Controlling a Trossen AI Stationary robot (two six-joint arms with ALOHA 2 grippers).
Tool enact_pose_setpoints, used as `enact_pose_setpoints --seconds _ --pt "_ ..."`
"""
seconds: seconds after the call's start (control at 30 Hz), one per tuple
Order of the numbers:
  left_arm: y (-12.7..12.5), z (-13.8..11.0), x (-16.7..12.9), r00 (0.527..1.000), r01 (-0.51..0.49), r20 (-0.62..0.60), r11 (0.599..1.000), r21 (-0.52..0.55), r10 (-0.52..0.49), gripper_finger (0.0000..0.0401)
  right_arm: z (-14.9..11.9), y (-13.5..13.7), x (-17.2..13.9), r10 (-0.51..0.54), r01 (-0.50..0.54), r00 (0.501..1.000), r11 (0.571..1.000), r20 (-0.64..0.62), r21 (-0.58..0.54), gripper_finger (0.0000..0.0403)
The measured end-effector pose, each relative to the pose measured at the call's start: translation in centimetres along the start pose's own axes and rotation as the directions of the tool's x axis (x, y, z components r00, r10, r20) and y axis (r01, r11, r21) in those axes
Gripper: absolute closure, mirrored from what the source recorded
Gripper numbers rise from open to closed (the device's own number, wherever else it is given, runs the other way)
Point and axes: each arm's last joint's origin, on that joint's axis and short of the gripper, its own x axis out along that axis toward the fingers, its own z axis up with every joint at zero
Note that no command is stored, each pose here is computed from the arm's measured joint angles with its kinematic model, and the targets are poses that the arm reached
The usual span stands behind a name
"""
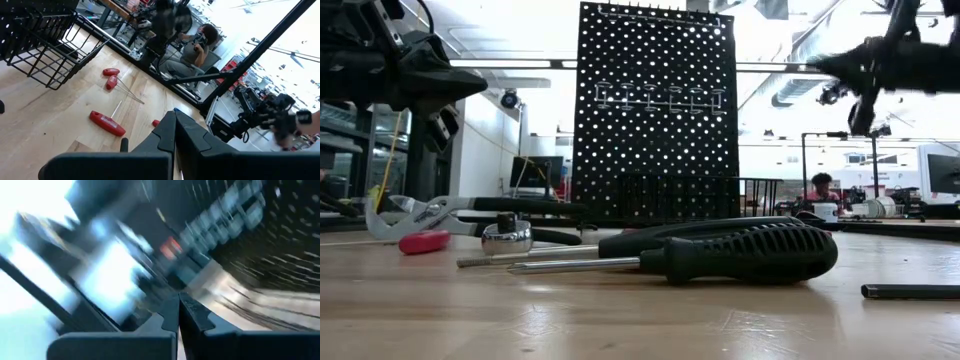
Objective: Hang tools onto peg board
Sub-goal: Put the black ratchet wrench into the wire basket on the pegboard
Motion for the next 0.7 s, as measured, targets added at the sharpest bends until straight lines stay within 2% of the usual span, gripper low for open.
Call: enact_pose_setpoints --seconds 0.07,0.13,0.2,0.23,0.3,0.37,0.43,0.47,0.53,0.6,0.7 --pt "0.0 0.0 0.0 1.0 0.0 -0.001 1.0 0.0 0.0 0.04 1.1 1.0 0.0 0.055 -0.067 0.991 0.994 0.124 0.092 0.0402" --pt "0.0 0.0 0.0 1.0 0.0 0.0 1.0 0.0 0.0 0.04 2.5 2.3 -0.3 0.12 -0.157 0.957 0.98 0.263 0.125 0.0402" --pt "0.0 0.0 0.0 1.0 0.0 0.0 1.0 0.0 0.0 0.04 4.3 4.3 -0.4 0.212 -0.262 0.912 0.96 0.35 0.102 0.0402" --pt "0.0 0.0 0.0 1.0 0.0 0.0 1.0 0.0 0.0 0.04 5.1 5.5 -0.3 0.266 -0.3 0.903 0.953 0.338 0.051 0.0402" --pt "0.0 0.0 0.0 1.0 0.0 0.0 1.0 0.001 0.0 0.04 6.2 7.6 0.4 0.364 -0.352 0.909 0.931 0.203 -0.093 0.0402" --pt "0.0 0.0 0.0 1.0 0.001 0.0 1.0 0.0 -0.001 0.04 6.6 9.3 1.4 0.413 -0.405 0.911 0.887 -0.009 -0.221 0.0402" --pt "0.0 0.0 0.0 1.0 0.001 0.0 1.0 0.001 -0.001 0.04 6.9 10.4 2.4 0.391 -0.438 0.897 0.846 -0.205 -0.305 0.0402" --pt "0.0 0.0 0.0 1.0 0.0 -0.001 1.0 0.0 0.0 0.04 6.9 10.7 2.8 0.35 -0.43 0.895 0.843 -0.278 -0.323 0.0402" --pt "0.0 0.0 0.0 1.0 0.001 0.0 1.0 0.0 -0.001 0.04 6.8 10.9 3.8 0.238 -0.365 0.9 0.87 -0.365 -0.332 0.0402" --pt "0.0 0.0 0.0 1.0 0.0 0.0 1.0 0.0 0.0 0.04 6.8 11.0 4.7 0.143 -0.272 0.91 0.914 -0.39 -0.299 0.0402" --pt "0.0 0.0 0.0 1.0 0.0 0.0 1.0 0.006 0.0 0.04 6.9 11.3 6.2 0.078 -0.176 0.921 0.957 -0.383 -0.23 0.0402"
